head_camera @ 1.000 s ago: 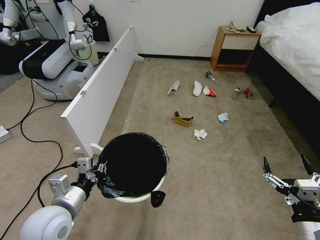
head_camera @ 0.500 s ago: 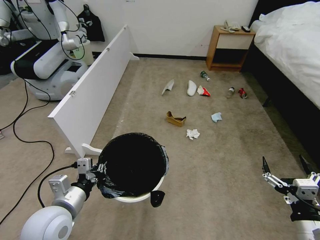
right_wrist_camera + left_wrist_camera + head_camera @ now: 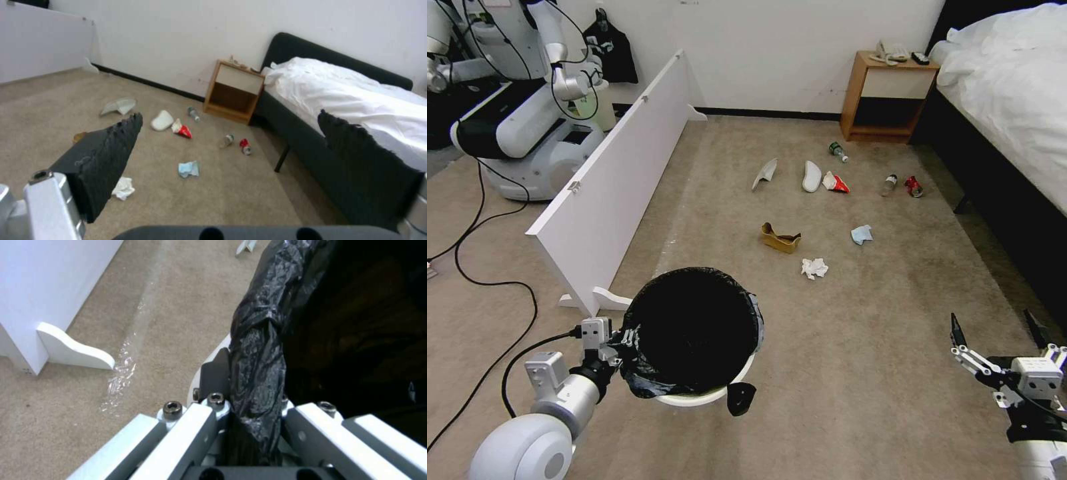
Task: Pick up the trash bin, then pick up the garbage from the floor and place it into the trash bin.
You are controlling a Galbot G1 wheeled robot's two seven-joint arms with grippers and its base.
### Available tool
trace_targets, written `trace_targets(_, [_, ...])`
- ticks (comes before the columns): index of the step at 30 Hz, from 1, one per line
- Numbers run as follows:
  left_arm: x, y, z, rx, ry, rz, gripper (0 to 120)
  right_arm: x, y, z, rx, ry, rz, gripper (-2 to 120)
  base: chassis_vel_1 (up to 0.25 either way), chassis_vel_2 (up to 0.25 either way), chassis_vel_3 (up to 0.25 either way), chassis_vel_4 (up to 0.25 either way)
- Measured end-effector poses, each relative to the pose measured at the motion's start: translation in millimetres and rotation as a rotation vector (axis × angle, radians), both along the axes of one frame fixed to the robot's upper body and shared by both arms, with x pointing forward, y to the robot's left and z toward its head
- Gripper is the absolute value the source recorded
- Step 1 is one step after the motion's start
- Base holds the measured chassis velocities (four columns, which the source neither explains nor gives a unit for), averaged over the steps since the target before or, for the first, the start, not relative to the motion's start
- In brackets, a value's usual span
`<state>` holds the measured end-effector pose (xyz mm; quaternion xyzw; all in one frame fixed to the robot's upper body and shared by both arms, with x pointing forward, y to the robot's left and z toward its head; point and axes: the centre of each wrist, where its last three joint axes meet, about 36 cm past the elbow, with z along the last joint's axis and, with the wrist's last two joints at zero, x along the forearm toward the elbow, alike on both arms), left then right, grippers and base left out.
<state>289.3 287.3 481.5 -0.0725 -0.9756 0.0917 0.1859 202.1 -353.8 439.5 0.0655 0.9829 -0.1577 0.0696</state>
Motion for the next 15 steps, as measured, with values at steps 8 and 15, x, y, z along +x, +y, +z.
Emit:
trace_targets(8, [0.1,0.2,-0.5,0.001,-0.001,0.001,2,-0.1,0.7,0.0,0.002,0.0,0.0,100,0.0,0.0,0.0,0.0])
trace_targets(15, [0.3,0.4,-1.3,0.001,-0.001,0.001,2,-0.3,1.2,-0.4,0.002,0.001,-0.001,100,-0.017,0.006,0.007,-0.015])
